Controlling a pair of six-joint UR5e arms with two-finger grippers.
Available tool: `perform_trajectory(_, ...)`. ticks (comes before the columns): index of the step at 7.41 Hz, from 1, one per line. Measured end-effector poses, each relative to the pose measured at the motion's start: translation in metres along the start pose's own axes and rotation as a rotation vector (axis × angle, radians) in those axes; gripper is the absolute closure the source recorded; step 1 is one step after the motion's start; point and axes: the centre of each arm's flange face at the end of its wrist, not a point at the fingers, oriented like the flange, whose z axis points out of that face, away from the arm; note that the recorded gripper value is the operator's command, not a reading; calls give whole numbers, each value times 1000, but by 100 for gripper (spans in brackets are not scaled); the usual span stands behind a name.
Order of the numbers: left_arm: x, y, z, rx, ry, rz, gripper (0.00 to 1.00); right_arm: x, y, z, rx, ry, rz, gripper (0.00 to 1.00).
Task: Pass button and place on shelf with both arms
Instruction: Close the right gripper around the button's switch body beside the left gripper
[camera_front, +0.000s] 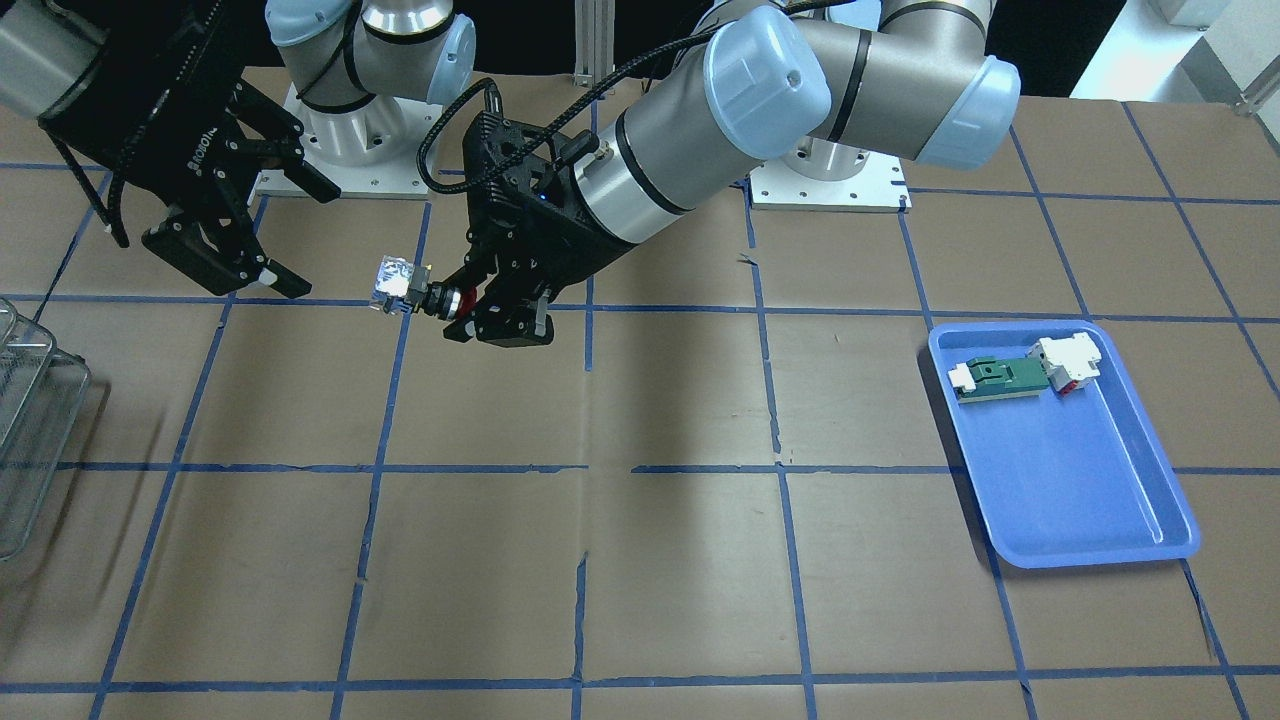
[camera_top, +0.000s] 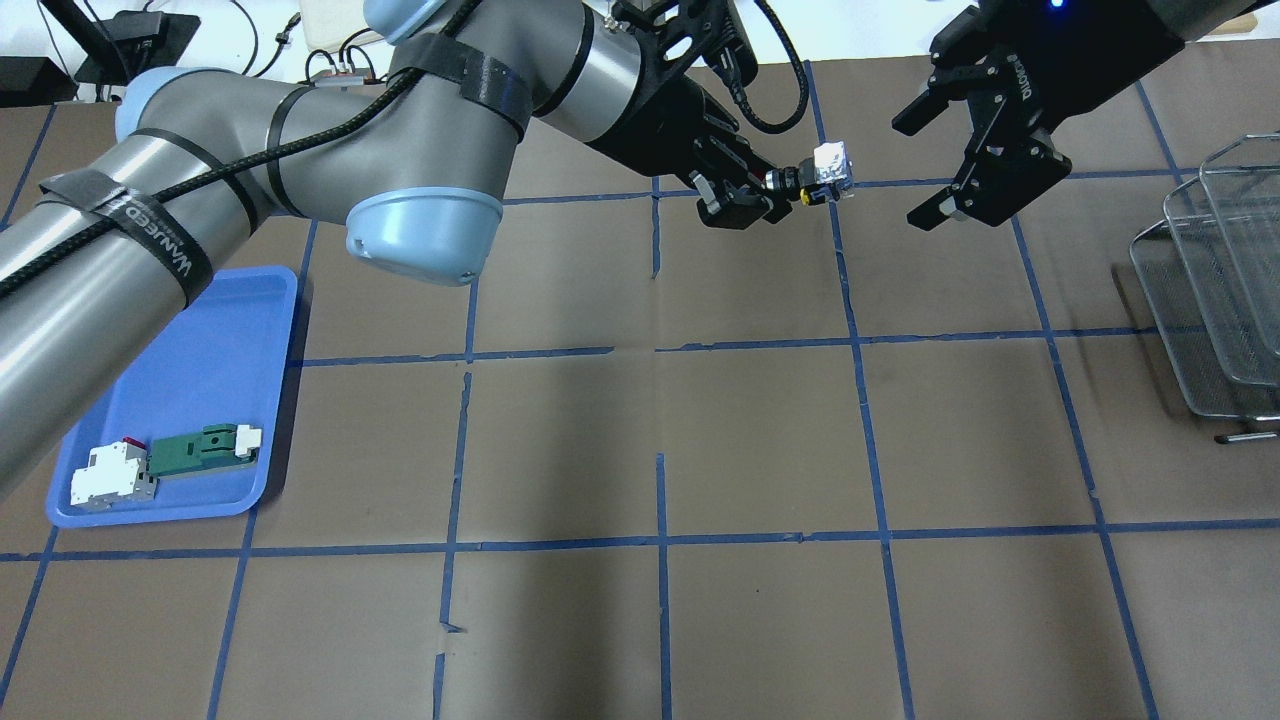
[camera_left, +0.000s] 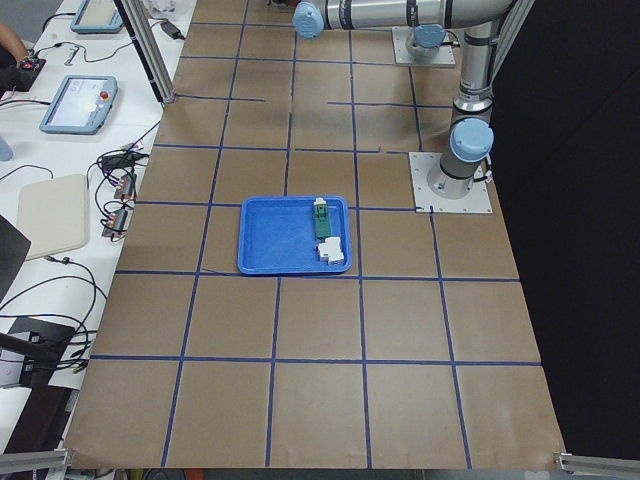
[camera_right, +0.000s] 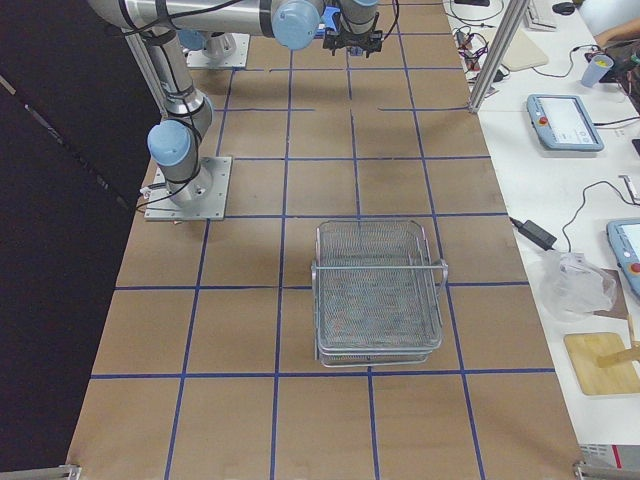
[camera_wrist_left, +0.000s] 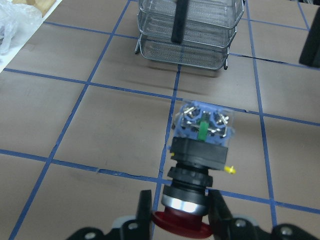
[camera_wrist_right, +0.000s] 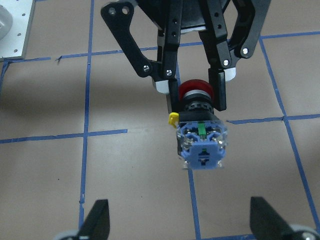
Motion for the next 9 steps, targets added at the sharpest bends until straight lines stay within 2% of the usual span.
perform_trajectory(2,10,-8,3,1,6,10,100,-4,-8,12,11,-26,2,0)
perform_trajectory(5,24,-20,2,10,7,0,100,-5,-17,18,50,-27,-12,0)
perform_trajectory(7,38,-26,0,13,10,12,100,-4,-20,19,90,-23,-20,66)
perform_trajectory(8,42,-27,-1,14,11,14,100,-4,-21,19,102,-20,-24,85)
perform_trajectory(9,44,-27,-2,14,9,16,100,-4,-22,19,104,-20,-25,90)
